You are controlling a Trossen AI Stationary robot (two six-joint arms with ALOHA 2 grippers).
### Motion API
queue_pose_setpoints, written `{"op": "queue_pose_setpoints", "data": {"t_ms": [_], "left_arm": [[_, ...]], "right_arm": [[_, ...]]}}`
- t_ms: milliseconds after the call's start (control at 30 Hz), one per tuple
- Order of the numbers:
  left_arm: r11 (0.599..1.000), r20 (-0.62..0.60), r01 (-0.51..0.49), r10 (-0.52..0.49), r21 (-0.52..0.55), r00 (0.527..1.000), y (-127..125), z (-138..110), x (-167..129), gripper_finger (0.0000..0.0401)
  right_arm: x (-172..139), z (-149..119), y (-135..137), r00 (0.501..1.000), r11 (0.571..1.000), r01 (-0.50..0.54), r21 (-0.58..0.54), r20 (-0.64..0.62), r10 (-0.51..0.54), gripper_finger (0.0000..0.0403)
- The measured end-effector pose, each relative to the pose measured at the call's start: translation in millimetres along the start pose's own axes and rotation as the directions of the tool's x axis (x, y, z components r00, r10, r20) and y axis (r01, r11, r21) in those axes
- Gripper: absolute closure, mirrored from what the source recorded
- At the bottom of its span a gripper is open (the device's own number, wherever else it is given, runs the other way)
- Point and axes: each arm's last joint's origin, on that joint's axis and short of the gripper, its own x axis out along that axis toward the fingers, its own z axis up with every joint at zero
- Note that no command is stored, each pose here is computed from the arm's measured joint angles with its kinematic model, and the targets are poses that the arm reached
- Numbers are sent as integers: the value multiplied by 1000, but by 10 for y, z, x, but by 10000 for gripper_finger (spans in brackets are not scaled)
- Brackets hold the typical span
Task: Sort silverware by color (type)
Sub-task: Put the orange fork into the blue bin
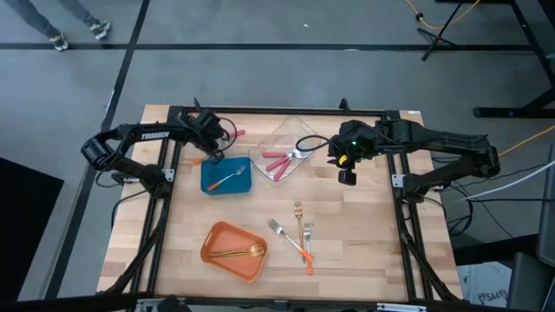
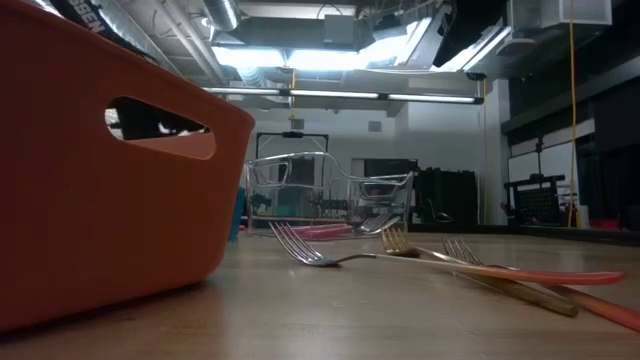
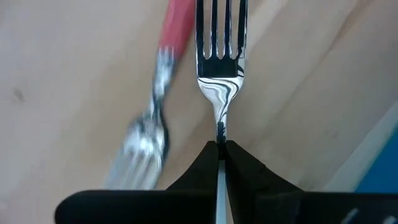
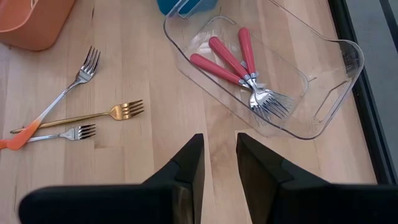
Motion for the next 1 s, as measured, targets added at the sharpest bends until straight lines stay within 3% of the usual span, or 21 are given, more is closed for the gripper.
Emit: {"op": "queue_pose_setpoints", "data": {"t_ms": [533,1000], "left_arm": [[1000,94,-9,9,1,996,30,254,-161,395],[1000,250,-18,17,3,968,77,670,-499,394]], "right_arm": [[0,0,0,1000,1000,0,0,0,0,318],[0,-3,1,1000,1000,0,-26,-3,0,318]]}}
